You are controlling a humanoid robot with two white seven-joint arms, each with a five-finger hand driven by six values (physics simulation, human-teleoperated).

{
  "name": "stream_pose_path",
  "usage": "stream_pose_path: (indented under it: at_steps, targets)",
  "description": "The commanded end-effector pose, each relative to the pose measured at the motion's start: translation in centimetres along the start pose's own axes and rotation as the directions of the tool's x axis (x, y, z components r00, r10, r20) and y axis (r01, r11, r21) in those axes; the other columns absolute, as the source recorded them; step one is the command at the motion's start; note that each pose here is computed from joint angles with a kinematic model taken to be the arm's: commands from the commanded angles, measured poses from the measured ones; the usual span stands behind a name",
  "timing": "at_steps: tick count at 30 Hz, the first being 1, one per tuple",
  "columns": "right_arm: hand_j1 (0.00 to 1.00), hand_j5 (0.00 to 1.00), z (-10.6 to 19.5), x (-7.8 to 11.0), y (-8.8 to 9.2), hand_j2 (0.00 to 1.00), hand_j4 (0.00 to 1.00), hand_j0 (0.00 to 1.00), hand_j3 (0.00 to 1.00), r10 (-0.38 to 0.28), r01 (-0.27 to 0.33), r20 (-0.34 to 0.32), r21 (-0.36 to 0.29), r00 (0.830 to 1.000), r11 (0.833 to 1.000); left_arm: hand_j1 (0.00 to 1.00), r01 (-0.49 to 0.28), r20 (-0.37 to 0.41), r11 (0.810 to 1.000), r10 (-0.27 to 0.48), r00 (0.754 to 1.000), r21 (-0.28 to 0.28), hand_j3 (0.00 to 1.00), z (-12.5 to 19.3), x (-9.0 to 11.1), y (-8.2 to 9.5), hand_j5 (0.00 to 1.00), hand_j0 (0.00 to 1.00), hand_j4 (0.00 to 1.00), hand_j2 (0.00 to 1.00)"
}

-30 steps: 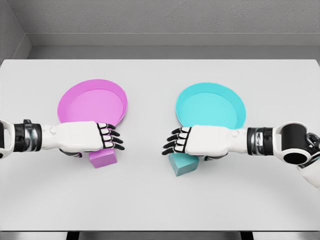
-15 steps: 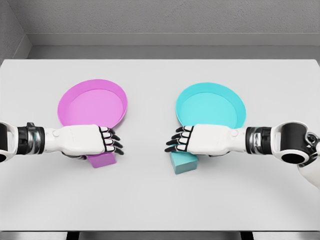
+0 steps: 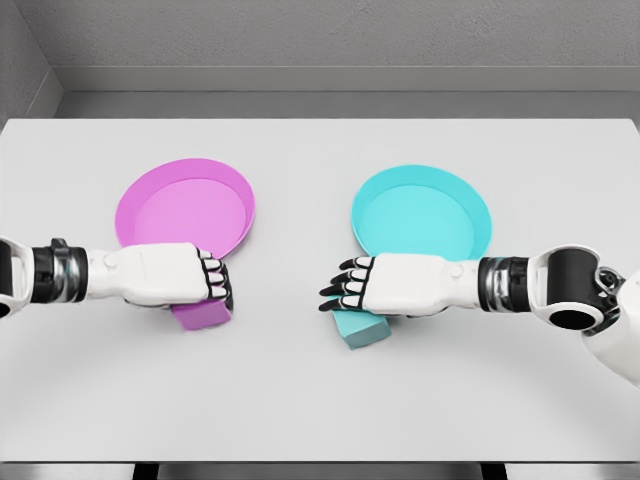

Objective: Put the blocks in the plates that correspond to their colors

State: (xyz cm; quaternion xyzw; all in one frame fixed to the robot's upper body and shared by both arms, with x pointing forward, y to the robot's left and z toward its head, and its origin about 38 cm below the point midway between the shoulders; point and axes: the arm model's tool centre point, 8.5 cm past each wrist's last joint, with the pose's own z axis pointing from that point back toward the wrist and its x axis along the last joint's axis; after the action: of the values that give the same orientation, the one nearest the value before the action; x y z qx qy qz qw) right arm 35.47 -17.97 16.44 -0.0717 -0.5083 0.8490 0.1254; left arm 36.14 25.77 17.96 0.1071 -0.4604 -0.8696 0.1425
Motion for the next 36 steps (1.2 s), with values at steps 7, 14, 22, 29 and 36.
stream_pose_path:
  at_steps: [7, 14, 22, 29, 36]
  targets:
    - [1.00, 1.00, 0.3, -0.5, -0.9, 1.00, 1.00, 1.00, 1.00, 0.015, -0.015, -0.012, -0.013, 1.000, 1.000, 0.44, -0.025, -0.001, 0.999, 0.025, 1.000, 0.044, 0.44, 0.9, -0.6, 1.4, 0.44, 0.44, 0.44, 0.44]
    - [1.00, 1.00, 0.1, -0.3, -0.8, 1.00, 1.00, 1.00, 1.00, 0.013, -0.013, -0.004, -0.012, 1.000, 1.000, 0.41, -0.047, -0.022, 0.995, 0.049, 0.999, 0.083, 0.41, 2.8, -1.7, 2.9, 0.41, 0.41, 0.41, 0.41]
    - [1.00, 1.00, -1.2, 0.8, 0.2, 1.00, 1.00, 1.00, 1.00, 0.037, -0.039, 0.039, 0.048, 0.999, 0.998, 0.41, -0.099, -0.170, 0.987, 0.120, 0.978, 0.125, 0.41, 6.4, -7.2, 3.6, 0.41, 0.41, 0.41, 0.41]
    - [0.66, 0.66, -0.7, 0.1, -0.6, 0.66, 0.66, 0.66, 0.66, 0.054, -0.055, 0.018, 0.048, 0.998, 0.997, 0.41, -0.166, -0.214, 0.972, 0.199, 0.956, 0.164, 0.41, 4.5, -10.7, 3.0, 0.41, 0.41, 0.41, 0.41]
    - [0.58, 0.58, -0.7, 0.1, -0.6, 0.58, 0.58, 0.58, 0.58, 0.056, -0.057, 0.018, 0.046, 0.998, 0.997, 0.41, -0.194, -0.202, 0.971, 0.219, 0.954, 0.137, 0.41, 1.5, -11.1, 2.3, 0.41, 0.41, 0.41, 0.41]
